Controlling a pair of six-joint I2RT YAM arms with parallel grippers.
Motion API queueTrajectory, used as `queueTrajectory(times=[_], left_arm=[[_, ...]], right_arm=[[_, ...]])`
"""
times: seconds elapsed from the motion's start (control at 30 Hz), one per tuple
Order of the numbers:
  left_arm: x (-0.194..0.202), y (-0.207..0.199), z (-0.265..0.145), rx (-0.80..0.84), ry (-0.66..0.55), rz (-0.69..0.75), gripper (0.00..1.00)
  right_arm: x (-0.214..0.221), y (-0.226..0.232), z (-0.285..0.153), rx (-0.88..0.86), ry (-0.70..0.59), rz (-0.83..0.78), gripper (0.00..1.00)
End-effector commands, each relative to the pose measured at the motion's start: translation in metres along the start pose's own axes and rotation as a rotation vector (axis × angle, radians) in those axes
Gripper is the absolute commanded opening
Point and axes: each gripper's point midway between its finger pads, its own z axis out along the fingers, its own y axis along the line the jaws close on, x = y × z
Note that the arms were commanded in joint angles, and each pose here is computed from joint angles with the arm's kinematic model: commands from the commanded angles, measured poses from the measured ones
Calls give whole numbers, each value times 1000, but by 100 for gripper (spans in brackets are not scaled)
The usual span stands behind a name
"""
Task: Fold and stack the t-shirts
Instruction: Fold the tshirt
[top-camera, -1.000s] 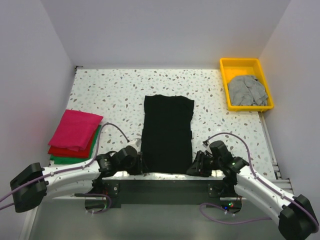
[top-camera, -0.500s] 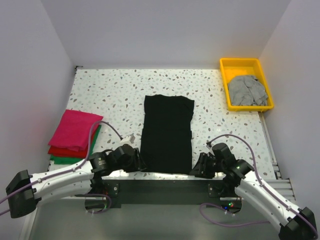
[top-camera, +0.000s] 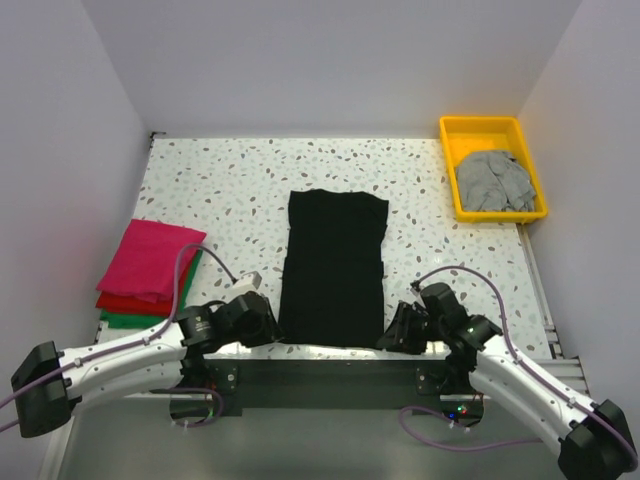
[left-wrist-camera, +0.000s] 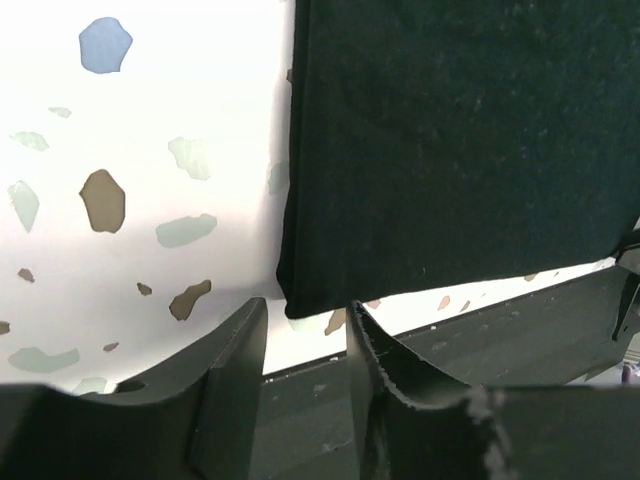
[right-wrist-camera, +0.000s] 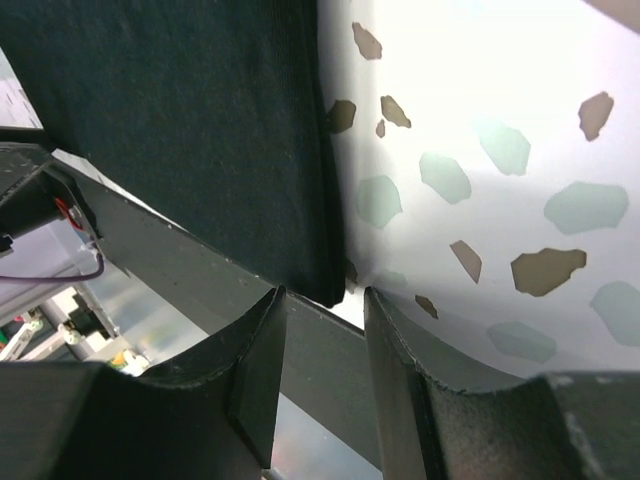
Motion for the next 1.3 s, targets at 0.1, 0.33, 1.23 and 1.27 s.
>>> queueTrajectory(times=[0.1, 0.33, 1.23, 1.27], left_arm=[[-1, 3, 13, 22, -38, -1, 36], [6, 11, 20, 23, -24, 0, 34], [44, -22, -2, 178, 70, 72, 0], [43, -29, -7, 188, 65, 69, 0]], right_arm=[[-7, 3, 6, -20, -27, 4, 40], [-3, -5, 10, -11, -23, 13, 37], [27, -12, -11, -33, 74, -91, 0], [31, -16, -14, -16, 90, -86, 0]])
